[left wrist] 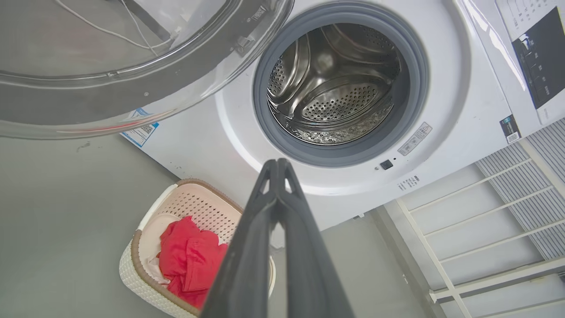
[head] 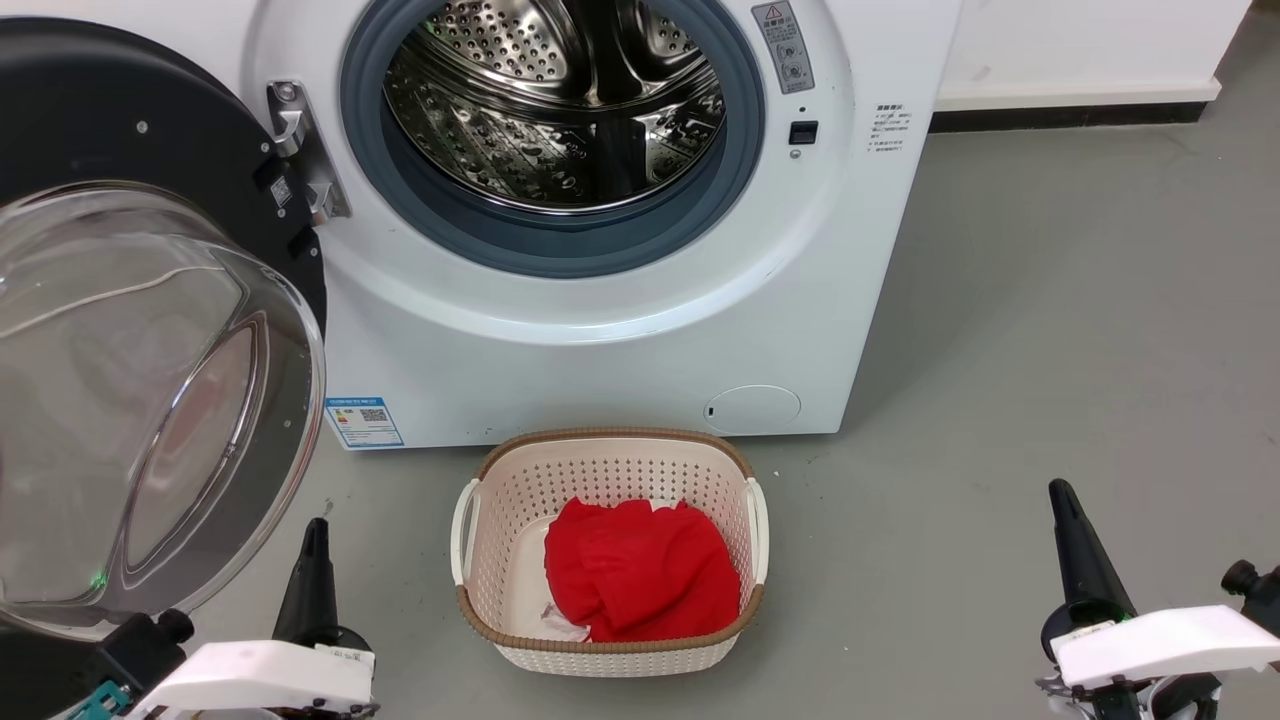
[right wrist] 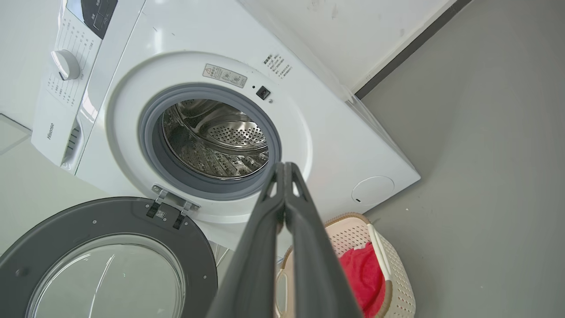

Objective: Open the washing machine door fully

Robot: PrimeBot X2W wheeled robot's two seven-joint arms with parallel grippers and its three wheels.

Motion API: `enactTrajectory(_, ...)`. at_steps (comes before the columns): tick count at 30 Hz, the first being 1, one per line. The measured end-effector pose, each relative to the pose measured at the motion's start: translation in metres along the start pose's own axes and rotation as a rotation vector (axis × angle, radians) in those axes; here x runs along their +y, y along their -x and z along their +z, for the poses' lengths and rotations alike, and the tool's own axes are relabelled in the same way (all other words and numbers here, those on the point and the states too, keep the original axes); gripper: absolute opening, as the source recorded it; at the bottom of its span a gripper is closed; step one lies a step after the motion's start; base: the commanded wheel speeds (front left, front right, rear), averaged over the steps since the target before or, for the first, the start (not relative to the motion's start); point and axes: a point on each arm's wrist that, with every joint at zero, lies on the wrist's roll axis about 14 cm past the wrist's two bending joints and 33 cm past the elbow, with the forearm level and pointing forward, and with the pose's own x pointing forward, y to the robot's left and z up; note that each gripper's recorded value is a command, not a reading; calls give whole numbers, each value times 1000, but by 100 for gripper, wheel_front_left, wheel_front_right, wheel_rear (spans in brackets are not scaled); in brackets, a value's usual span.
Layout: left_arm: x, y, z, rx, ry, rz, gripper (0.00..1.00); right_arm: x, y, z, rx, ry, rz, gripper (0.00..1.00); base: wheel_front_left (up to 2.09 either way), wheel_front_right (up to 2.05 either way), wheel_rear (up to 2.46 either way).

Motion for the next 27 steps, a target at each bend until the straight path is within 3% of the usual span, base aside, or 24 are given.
enactTrajectory(27,-2,-7,-4,41,318,-7,0,-4,-8,1,10,-308,-19,0,0,0,0)
